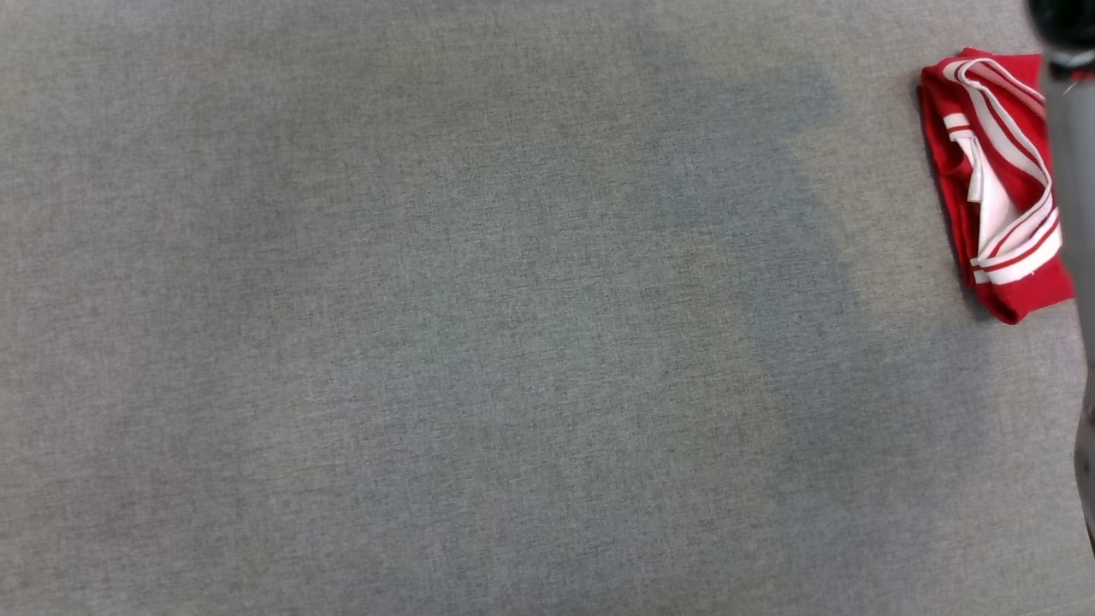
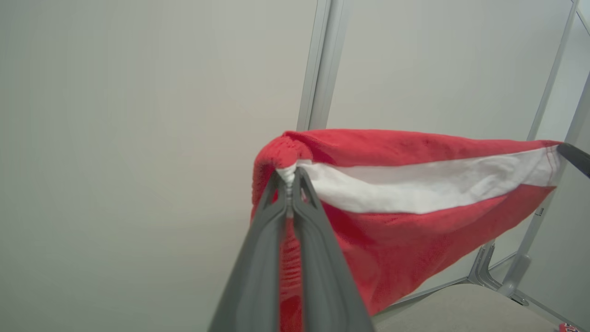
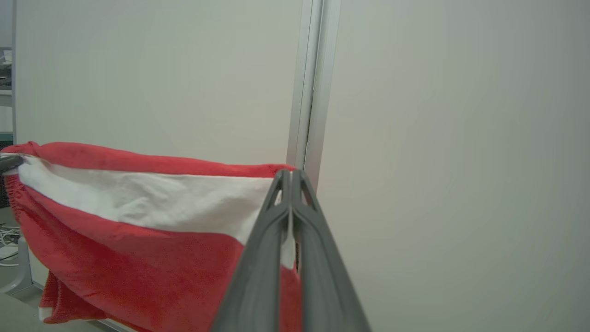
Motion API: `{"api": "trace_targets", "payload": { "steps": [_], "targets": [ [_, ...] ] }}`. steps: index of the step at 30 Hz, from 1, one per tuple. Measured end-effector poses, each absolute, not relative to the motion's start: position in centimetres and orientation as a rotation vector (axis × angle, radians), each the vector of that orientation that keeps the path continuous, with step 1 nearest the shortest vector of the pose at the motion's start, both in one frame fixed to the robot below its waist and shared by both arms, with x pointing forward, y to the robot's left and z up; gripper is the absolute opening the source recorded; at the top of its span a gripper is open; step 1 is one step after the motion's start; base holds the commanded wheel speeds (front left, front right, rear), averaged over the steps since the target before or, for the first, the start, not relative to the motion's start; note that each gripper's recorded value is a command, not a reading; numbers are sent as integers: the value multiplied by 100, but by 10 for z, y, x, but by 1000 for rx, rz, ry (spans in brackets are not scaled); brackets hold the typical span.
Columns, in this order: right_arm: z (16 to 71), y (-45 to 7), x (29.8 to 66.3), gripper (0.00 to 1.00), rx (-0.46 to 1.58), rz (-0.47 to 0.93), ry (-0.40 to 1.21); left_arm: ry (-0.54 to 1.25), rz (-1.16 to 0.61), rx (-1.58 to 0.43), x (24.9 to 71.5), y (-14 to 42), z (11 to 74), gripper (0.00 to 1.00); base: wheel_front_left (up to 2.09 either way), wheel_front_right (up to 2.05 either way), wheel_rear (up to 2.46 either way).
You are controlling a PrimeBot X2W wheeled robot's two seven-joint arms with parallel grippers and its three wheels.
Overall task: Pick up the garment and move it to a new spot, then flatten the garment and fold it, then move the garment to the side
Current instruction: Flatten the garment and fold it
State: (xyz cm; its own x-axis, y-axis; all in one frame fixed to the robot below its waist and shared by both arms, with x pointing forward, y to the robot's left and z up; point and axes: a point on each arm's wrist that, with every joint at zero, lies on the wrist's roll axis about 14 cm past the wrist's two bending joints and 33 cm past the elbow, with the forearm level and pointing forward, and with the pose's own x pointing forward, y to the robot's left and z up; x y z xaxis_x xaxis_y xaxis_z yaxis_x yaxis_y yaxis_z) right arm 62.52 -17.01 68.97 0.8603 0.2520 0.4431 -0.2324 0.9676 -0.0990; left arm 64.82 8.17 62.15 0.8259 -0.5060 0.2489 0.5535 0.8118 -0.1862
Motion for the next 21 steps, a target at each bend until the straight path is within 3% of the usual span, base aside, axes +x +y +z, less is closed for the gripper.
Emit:
{"api": "trace_targets", "payload": {
  "steps": [5,11,15,21],
  "targets": [
    [591,-173,614,0,-35,274,-195,-104,-579,-282,628,73,561,0,0,0,0],
    [494,-179,558,0,122,272,127,179,-597,-302,550,62,449,0,0,0,0],
    [467,-174,511,0,282,292,280,323,-612,-310,491,63,412,0,0,0,0],
    [464,-205,443,0,339,259,408,479,-642,-374,403,65,398,0,0,0,0]
  ]
}}
